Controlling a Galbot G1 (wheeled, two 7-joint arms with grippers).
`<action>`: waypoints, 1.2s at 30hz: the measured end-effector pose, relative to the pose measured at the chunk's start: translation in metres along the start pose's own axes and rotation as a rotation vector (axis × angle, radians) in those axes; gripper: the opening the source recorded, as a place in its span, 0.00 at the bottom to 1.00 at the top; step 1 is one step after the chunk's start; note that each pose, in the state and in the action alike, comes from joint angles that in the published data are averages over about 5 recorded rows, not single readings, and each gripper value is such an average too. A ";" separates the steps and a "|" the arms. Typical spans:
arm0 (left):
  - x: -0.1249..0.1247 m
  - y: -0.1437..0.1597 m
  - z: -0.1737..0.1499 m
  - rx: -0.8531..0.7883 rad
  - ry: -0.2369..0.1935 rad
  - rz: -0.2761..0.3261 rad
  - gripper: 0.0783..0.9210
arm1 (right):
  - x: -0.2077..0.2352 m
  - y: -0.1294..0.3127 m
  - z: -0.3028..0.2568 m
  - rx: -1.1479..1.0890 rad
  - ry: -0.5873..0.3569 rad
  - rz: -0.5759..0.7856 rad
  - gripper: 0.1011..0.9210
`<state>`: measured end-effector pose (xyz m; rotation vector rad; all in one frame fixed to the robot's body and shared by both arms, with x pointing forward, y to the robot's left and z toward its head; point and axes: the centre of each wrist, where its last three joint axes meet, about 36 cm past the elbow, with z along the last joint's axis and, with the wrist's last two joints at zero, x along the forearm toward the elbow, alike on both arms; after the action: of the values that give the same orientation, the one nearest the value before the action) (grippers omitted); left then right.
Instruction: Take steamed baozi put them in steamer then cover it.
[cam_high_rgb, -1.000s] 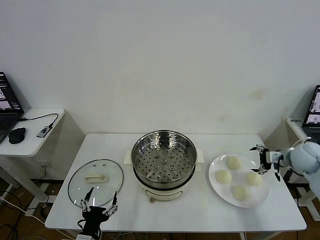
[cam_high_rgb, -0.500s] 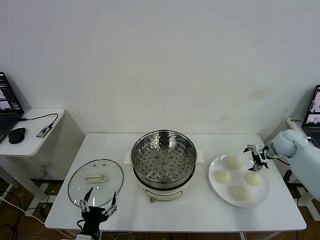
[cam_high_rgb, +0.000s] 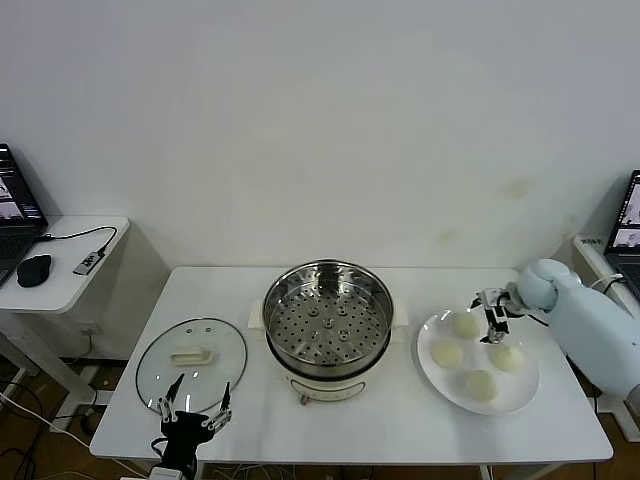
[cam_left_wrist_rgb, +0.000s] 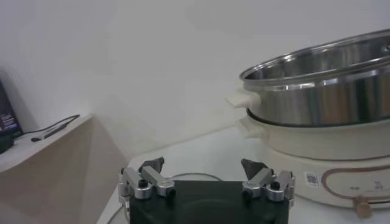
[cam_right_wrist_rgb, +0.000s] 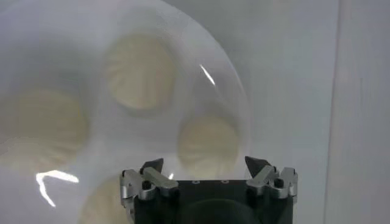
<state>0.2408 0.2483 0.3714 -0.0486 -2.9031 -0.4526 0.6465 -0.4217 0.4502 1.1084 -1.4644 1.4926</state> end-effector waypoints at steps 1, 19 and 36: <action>0.000 0.000 0.000 0.000 0.000 0.000 0.88 | -0.002 0.000 -0.001 -0.001 0.001 0.000 0.85; 0.000 -0.001 -0.002 -0.001 -0.006 0.002 0.88 | -0.002 -0.006 -0.007 -0.009 0.014 0.008 0.51; 0.001 0.001 -0.008 0.015 -0.013 0.009 0.88 | 0.107 -0.037 -0.013 0.038 -0.068 0.082 0.54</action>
<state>0.2419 0.2471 0.3793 -0.0625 -2.9172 -0.4307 0.6446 -0.4126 0.5636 1.1446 -1.5506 1.5583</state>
